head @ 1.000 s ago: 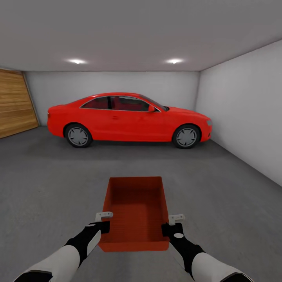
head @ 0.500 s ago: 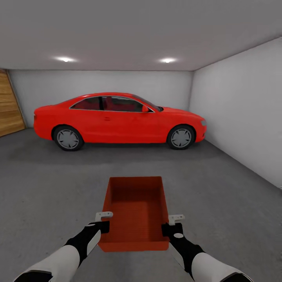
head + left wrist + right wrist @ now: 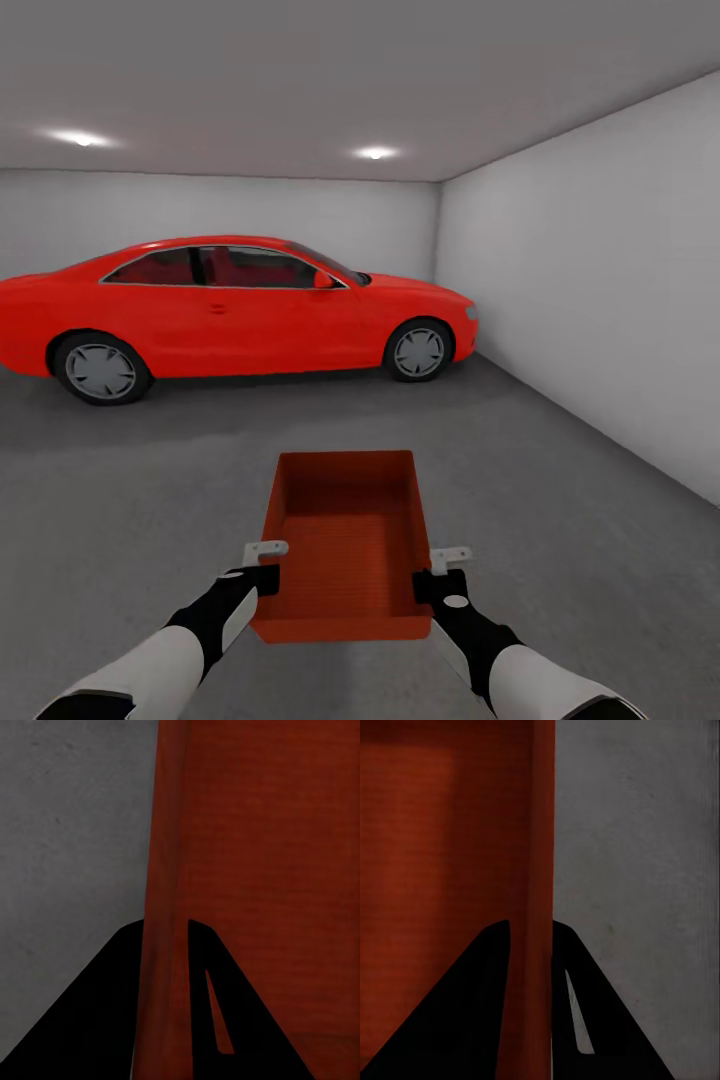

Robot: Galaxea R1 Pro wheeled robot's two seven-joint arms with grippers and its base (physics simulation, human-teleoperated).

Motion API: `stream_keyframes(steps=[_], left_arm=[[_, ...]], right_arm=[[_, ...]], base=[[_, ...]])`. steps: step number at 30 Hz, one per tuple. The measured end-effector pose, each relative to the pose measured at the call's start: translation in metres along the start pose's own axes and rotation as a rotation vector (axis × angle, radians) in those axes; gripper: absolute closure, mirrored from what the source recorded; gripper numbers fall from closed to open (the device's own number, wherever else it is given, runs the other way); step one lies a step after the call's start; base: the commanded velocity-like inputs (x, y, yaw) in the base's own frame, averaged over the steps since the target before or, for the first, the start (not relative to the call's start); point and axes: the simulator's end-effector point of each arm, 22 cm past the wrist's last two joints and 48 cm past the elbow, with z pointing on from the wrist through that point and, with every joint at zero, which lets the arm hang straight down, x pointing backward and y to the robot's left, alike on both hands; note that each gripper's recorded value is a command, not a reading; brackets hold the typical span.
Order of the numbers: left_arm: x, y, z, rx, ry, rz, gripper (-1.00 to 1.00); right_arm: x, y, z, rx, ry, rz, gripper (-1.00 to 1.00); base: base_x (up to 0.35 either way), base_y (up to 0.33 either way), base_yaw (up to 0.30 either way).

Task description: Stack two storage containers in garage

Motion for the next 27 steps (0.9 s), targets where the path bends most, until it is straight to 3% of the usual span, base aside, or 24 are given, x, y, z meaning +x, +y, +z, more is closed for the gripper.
stream_keyframes(steps=[27], left_arm=[[0.0001, -0.0001, 0.0, 0.0, 0.0, 0.0, 1.0]], right_arm=[[0.0, -0.0001, 0.0, 0.0, 0.0, 0.0, 1.0]], base=[[0.322, 0.0, -0.286]])
